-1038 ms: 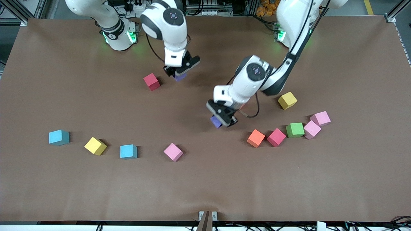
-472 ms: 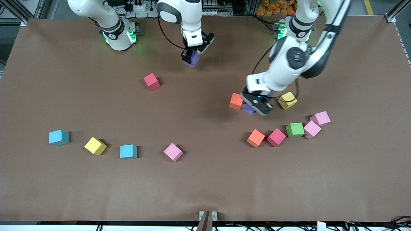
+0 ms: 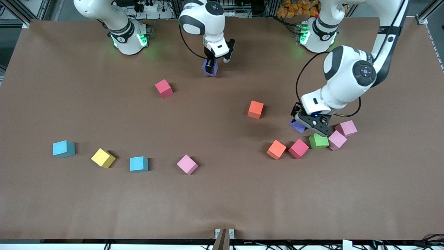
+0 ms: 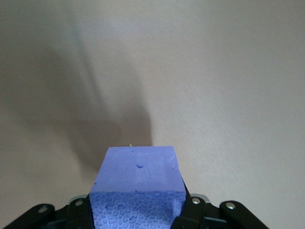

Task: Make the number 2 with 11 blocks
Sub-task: 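Set down the purple block and open the right gripper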

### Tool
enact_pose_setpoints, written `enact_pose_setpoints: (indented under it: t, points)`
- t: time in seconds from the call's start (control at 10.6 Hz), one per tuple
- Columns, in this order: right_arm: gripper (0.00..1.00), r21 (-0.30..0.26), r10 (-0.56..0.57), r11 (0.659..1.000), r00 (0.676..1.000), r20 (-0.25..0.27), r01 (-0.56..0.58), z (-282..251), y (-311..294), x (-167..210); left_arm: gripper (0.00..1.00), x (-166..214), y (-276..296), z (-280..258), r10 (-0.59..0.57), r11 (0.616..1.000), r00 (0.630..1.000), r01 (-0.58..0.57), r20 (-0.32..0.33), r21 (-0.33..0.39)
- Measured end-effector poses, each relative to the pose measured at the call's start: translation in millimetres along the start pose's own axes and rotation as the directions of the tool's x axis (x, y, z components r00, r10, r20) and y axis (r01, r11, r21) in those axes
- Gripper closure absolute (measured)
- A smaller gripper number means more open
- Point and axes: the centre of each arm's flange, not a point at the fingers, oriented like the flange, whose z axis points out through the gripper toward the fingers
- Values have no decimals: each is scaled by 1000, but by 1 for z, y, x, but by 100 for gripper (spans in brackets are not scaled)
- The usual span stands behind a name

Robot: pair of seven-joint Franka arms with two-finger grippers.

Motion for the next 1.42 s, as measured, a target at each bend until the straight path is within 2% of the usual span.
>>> enact_pose_setpoints:
  t: [0.38,0.66,0.85,1.42]
  points:
    - [41,-3,-58,998,998,-5,58,7,-17,24,46,-13,-33,-2,-47,999,998,46,36,7]
    - [43,-7,-74,997,997,39,74,15,-33,41,46,-13,-34,-1,-48,999,998,48,41,5]
    - [43,-9,-73,997,996,42,73,13,-32,47,46,-14,-33,1,-49,999,997,49,52,1]
    - [36,-9,-73,997,996,46,74,17,-32,50,47,-6,-49,-28,-70,997,994,72,81,-17]
